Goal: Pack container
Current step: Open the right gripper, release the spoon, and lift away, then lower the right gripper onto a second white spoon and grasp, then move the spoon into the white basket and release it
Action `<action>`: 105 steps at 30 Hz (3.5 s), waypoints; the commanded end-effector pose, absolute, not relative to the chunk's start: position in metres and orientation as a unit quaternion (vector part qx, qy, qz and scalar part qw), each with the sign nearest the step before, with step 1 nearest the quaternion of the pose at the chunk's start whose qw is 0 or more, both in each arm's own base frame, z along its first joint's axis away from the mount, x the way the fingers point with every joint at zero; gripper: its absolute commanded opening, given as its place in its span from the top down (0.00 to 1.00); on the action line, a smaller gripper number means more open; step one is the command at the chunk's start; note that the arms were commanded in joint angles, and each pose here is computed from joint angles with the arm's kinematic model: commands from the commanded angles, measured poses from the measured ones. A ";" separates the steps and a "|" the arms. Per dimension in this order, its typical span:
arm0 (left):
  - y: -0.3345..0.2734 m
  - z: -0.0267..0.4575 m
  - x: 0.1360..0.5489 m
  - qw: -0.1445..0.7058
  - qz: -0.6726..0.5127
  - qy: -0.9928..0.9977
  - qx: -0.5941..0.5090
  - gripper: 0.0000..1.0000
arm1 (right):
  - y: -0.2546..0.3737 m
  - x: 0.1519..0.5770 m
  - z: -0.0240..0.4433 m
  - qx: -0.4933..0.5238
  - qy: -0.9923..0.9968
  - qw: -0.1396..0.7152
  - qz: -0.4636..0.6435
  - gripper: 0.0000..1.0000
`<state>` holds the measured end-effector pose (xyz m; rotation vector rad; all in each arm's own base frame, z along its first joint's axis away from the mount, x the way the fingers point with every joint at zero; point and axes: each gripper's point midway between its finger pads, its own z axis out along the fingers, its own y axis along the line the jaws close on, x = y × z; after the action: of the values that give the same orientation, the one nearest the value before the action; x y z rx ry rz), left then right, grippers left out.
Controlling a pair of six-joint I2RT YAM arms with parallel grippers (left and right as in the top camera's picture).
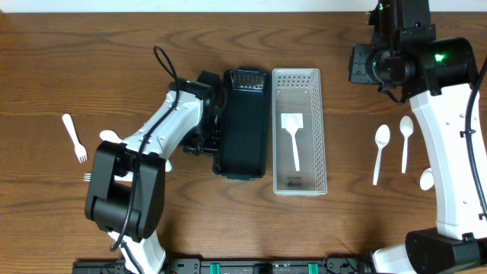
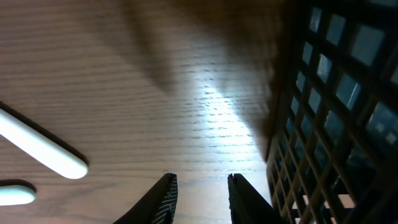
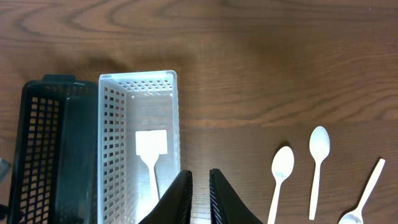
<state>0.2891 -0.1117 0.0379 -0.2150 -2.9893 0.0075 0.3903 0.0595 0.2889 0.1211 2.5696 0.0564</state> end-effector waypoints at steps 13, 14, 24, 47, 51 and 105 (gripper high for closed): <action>-0.112 0.042 0.290 0.068 -0.018 -0.994 -0.078 0.69 | 0.054 0.389 0.294 0.045 0.957 0.285 0.012 0.87; -0.107 0.043 0.292 0.065 -0.023 -0.995 -0.073 0.69 | 0.053 0.388 0.294 0.045 0.958 0.284 0.012 0.87; -0.047 0.092 0.324 0.004 -0.012 -1.000 0.027 0.48 | -0.007 0.370 0.289 0.162 0.956 0.246 -0.002 0.42; -0.009 0.277 0.285 -0.300 0.028 -0.950 0.083 0.02 | -0.054 0.323 0.067 0.196 0.977 0.084 -0.026 0.04; -0.009 0.271 0.284 -0.285 0.026 -0.955 0.083 0.02 | -0.052 0.315 0.040 0.197 0.977 0.084 -0.026 0.05; -0.009 0.261 0.281 -0.261 0.023 -0.961 0.083 0.02 | 0.076 0.407 0.208 0.063 0.960 0.248 0.114 0.94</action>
<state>0.2803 -0.0100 0.2596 0.3031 -3.6529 0.0991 0.4106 0.0479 0.1957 0.2136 2.6272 0.2573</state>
